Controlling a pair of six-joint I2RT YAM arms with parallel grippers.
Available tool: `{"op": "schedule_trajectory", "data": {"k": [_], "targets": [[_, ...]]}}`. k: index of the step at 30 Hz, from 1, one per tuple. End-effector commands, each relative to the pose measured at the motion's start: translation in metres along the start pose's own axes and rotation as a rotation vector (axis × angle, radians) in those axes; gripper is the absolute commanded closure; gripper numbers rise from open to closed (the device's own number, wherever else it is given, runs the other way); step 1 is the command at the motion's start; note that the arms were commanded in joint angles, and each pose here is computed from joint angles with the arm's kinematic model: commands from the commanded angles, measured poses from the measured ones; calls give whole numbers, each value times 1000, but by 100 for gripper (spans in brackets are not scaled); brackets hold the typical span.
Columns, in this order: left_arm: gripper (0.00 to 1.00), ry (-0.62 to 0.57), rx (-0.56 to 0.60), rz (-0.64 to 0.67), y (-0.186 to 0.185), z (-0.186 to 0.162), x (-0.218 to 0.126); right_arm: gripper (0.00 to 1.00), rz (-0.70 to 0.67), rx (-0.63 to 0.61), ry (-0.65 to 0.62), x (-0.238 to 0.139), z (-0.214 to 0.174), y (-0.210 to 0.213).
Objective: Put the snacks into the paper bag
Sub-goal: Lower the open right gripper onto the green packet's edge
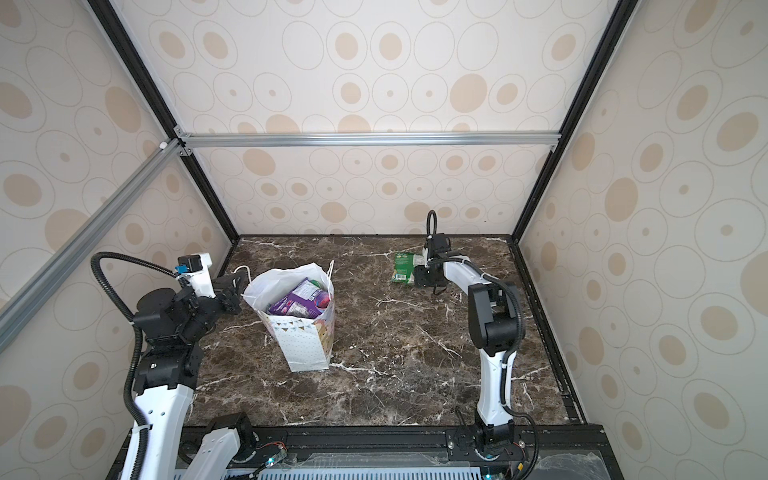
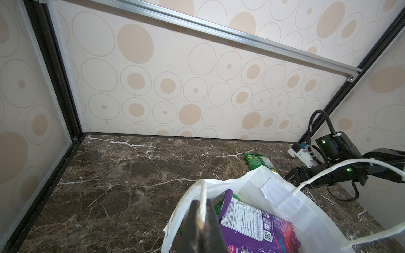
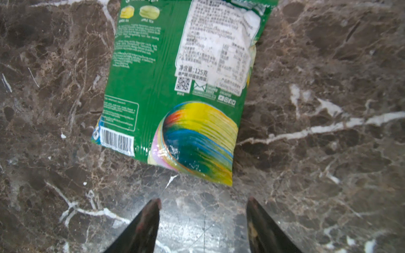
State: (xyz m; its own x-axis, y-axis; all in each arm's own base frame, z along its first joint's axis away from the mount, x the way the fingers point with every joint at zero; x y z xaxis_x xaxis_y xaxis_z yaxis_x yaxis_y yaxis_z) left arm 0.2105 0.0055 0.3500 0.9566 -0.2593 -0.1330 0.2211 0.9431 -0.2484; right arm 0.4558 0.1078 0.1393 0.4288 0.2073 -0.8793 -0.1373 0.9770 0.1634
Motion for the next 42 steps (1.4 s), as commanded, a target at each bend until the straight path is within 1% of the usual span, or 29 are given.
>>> {"op": "schedule_trajectory", "data": {"k": [1, 4, 11, 17, 23, 28, 32, 35, 42], "targets": [[100, -28, 12, -4, -2, 7, -4, 36, -7, -37, 36, 4, 1, -2], [100, -26, 11, -2, -1, 7, -3, 35, -7, -52, 35, 8, 2, -2], [100, -24, 10, -2, -1, 7, -3, 35, 33, -92, 90, 19, 0, 0], [100, -24, 10, -1, 0, 7, -2, 34, 48, -81, 97, 21, 6, -1], [100, -24, 8, 4, 0, 7, -3, 34, 98, -72, 154, 31, 4, 1], [100, -25, 8, 6, 1, 7, -3, 38, 104, -50, 149, 33, 1, 1], [100, -28, 10, 5, 0, 7, -4, 42, 64, -27, 163, 37, 0, -3], [100, -30, 10, 8, 0, 8, -4, 45, 66, -23, 161, 37, 0, -3], [100, -34, 14, 7, 0, 8, -6, 63, 67, 1, 168, 43, -1, -3]]}}
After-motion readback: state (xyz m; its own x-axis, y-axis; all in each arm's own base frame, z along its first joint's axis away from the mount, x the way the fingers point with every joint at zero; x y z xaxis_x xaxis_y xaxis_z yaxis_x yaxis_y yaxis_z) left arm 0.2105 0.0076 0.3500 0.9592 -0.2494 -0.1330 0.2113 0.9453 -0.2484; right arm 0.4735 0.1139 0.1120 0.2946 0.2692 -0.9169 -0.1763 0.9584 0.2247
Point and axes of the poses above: each gripper's point midway between its finger pads, its own x axis out along the fingers, its own y axis along the line the jaws close on, z = x × y, the point moved 9 cm from there along -x, back along the fingers, and after that the axes turned 1 degree about -x, right-handed, at the moved point
